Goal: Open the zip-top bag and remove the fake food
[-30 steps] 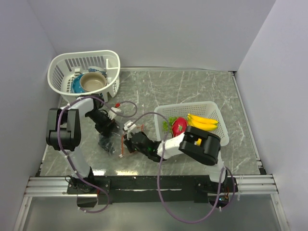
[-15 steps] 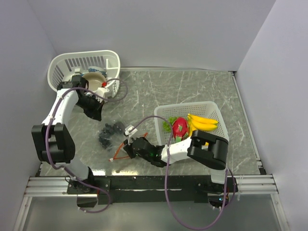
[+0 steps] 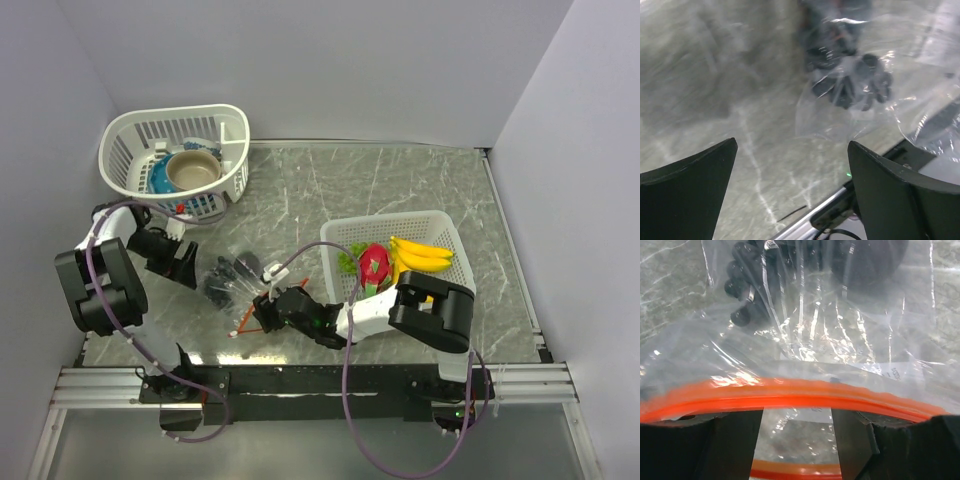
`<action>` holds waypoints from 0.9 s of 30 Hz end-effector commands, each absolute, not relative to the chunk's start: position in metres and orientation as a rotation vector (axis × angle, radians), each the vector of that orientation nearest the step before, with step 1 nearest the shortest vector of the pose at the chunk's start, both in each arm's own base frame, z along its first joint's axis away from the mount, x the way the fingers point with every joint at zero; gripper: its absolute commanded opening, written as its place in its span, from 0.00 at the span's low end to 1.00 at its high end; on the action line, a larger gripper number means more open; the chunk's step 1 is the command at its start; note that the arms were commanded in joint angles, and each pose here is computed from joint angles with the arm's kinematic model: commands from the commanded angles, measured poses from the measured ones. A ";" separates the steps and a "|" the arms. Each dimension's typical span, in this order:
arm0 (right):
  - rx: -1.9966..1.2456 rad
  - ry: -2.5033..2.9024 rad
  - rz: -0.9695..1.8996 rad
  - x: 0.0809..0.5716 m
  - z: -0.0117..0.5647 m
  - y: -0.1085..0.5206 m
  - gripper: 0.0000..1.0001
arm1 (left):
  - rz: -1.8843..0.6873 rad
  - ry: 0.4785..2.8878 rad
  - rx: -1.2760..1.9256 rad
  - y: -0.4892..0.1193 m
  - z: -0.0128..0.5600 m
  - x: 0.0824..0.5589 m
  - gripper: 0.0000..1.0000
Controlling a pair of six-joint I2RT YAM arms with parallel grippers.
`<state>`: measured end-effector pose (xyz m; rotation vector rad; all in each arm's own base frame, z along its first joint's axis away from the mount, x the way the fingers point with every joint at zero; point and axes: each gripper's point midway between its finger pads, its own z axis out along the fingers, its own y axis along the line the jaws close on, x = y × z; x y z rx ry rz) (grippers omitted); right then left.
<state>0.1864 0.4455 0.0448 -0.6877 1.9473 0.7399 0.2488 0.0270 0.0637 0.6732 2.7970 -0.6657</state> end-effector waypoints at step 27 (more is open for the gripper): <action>-0.669 1.931 0.766 0.184 0.048 0.445 0.60 | -0.968 2.575 0.833 -0.015 0.056 0.261 0.01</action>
